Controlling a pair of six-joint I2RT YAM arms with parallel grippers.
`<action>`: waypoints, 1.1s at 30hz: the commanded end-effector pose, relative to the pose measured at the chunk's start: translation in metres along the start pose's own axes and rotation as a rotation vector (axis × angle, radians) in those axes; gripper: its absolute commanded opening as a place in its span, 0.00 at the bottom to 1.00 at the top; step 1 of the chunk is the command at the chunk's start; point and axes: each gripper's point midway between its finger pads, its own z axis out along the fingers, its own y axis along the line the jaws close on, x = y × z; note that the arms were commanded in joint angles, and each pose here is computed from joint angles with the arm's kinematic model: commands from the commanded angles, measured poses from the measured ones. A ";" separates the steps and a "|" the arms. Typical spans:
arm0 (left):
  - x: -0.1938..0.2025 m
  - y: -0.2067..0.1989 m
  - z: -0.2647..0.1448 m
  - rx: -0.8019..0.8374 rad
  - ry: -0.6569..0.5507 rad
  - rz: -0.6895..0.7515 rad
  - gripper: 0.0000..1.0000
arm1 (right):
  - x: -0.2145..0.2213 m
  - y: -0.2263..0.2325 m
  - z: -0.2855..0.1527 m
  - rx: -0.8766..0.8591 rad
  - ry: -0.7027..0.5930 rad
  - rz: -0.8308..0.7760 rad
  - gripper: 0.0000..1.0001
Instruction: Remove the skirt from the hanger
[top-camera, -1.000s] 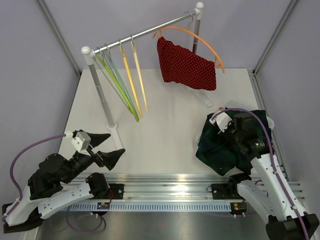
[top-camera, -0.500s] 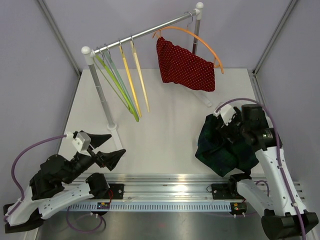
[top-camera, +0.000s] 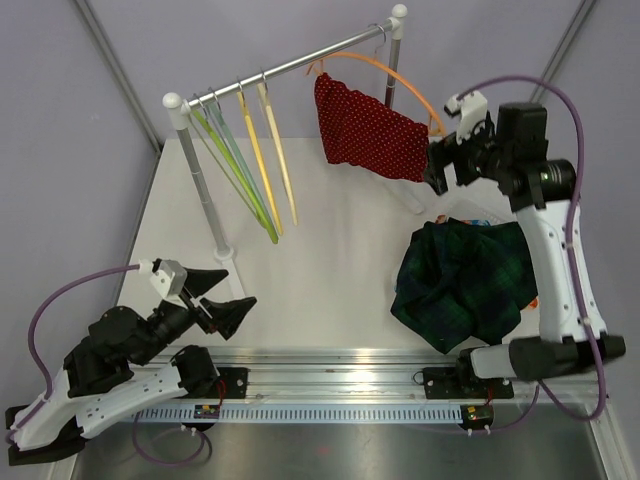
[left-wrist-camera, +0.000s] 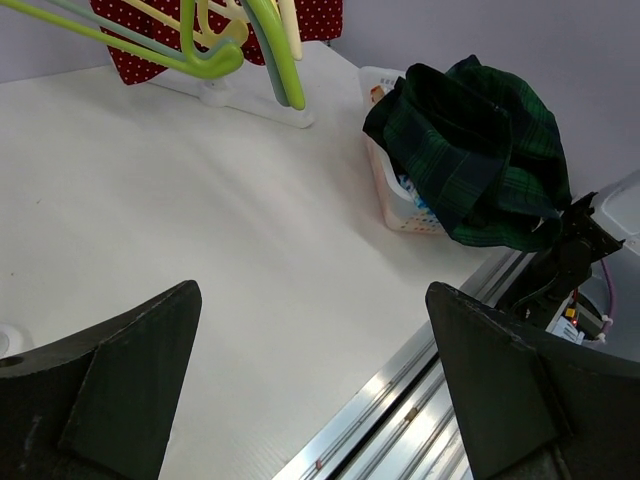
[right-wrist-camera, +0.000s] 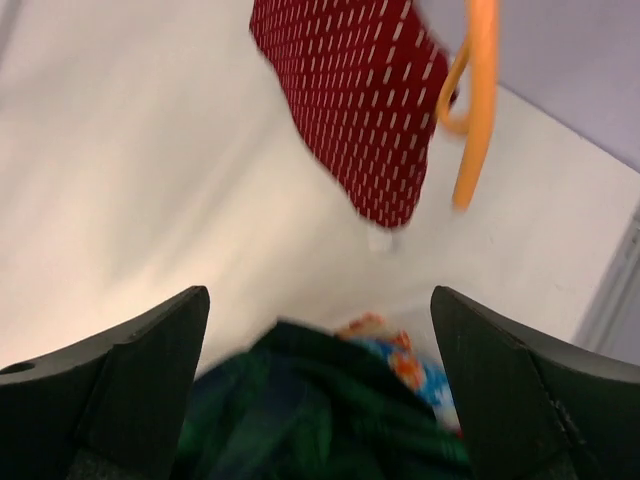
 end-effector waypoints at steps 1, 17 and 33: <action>-0.013 -0.001 0.005 -0.017 -0.053 -0.065 0.99 | -0.091 -0.009 0.013 -0.074 -0.251 0.174 0.99; -0.005 0.002 0.006 -0.038 -0.035 -0.077 0.99 | -0.132 -0.049 0.106 -0.163 -0.270 -0.024 0.70; 0.004 0.001 0.013 -0.026 -0.026 -0.048 0.99 | -0.151 -0.039 0.099 -0.227 -0.354 -0.048 0.00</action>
